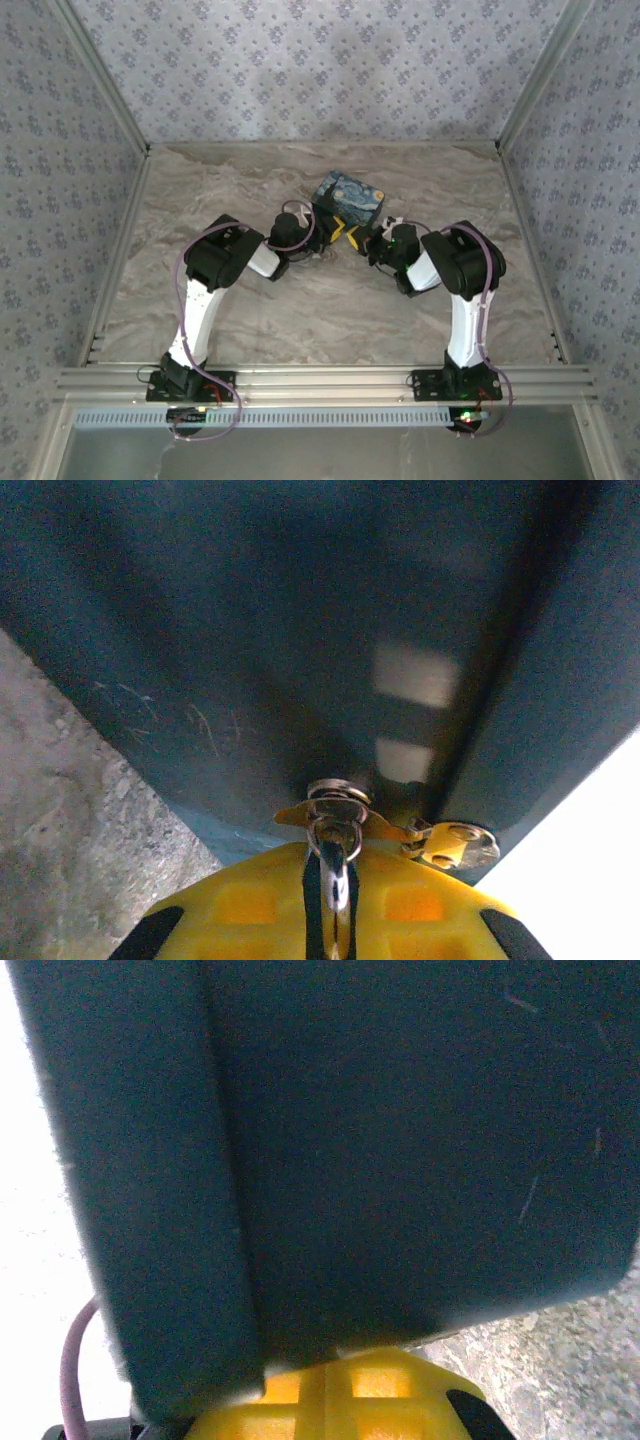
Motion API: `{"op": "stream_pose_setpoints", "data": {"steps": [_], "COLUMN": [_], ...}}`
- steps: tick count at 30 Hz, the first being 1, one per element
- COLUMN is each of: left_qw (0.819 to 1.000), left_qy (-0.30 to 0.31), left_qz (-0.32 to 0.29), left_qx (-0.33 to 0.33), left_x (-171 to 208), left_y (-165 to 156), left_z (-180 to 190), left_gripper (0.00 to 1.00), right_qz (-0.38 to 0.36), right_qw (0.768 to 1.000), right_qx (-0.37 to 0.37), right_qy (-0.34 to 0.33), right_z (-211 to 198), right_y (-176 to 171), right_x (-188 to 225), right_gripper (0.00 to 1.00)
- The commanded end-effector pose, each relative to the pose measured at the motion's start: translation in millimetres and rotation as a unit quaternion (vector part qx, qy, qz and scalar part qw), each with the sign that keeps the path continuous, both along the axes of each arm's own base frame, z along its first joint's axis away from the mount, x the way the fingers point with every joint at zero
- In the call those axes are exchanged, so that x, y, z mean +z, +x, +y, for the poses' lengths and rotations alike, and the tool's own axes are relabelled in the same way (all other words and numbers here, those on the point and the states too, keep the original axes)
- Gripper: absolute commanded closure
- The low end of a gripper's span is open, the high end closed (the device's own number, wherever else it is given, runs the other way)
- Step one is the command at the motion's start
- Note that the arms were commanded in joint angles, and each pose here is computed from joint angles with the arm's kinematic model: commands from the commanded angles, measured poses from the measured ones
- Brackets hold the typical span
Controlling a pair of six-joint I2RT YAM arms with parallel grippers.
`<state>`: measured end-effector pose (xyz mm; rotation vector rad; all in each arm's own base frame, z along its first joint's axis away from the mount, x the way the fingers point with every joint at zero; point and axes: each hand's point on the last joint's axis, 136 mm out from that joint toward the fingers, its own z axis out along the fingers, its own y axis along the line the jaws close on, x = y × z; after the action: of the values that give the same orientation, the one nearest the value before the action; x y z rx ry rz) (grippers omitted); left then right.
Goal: Unlock the padlock with the key
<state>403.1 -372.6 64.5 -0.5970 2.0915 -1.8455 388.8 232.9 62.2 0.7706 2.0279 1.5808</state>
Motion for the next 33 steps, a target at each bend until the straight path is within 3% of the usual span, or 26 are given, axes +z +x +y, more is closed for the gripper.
{"op": "stream_pose_setpoints", "data": {"steps": [1,11,16,18,25,29,33], "left_qw": [0.996,0.998,0.998,0.998,0.997,0.997,0.996], "left_qy": [-0.013,-0.013,-0.008,-0.006,-0.005,-0.005,-0.007], "left_qz": [-0.001,-0.006,-0.003,-0.001,0.012,0.012,0.014], "left_qx": [-0.087,-0.066,-0.064,-0.063,-0.076,-0.080,-0.084], "left_x": [2.7,3.8,-0.3,-1.9,-4.4,-1.4,0.6], "left_y": [-41.5,-27.7,-26.9,-26.9,-29.4,-29.2,-30.1], "left_z": [-25.6,-19.8,-18.5,-17.6,-21.5,-23.2,-23.5], "left_gripper": [1.00,1.00,1.00,1.00,1.00,1.00,1.00], "right_qz": [-0.008,0.010,0.011,0.004,-0.039,-0.052,-0.060], "right_qw": [0.999,0.993,0.979,0.967,0.887,0.859,0.838], "right_qx": [0.044,0.067,0.096,0.114,0.195,0.222,0.234], "right_qy": [-0.029,-0.102,-0.178,-0.228,-0.417,-0.459,-0.490], "right_z": [6.1,-16.1,-26.5,-30.5,-36.5,-26.6,-22.9], "right_y": [-17.8,-48.9,-68.1,-76.4,-85.1,-77.8,-68.0], "right_x": [5.0,-2.1,1.6,7.2,26.8,29.0,25.6], "right_gripper": [0.95,0.74,0.70,0.68,0.66,0.65,0.59]}}
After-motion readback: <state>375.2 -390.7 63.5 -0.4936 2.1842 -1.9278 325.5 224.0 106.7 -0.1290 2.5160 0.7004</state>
